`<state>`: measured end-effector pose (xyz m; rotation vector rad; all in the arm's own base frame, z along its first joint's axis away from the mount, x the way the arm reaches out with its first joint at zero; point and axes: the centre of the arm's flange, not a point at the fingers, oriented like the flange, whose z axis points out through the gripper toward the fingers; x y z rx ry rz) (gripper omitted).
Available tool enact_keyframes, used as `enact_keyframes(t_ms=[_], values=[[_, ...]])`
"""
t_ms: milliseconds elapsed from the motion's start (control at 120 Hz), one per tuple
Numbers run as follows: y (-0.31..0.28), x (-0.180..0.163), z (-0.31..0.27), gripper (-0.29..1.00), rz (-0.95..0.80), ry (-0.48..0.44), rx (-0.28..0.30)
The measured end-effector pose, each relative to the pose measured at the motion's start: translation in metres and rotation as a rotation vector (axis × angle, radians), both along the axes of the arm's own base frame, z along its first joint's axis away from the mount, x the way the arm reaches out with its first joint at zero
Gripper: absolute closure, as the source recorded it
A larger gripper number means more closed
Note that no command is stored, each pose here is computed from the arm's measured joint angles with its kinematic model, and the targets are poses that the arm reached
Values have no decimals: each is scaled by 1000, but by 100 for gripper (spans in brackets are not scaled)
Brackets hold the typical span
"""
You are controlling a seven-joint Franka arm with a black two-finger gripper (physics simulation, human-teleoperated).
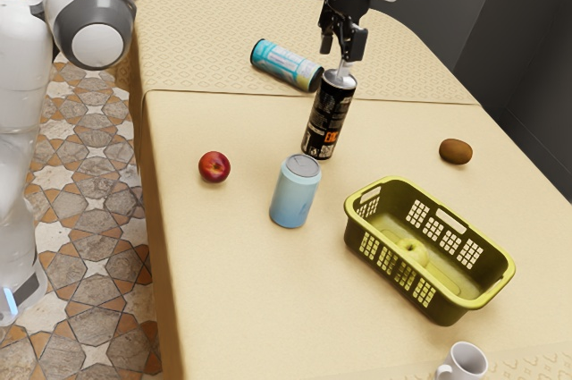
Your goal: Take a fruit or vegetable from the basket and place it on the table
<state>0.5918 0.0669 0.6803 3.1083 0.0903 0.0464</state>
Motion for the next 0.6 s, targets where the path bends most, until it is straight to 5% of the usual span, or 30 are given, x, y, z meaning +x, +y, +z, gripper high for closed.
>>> enact_keyframes(t_ms=[392,600], values=[[9,1,-2,0,-2,-1,-28],[-55,-29,94,0,-77,-152,-22]])
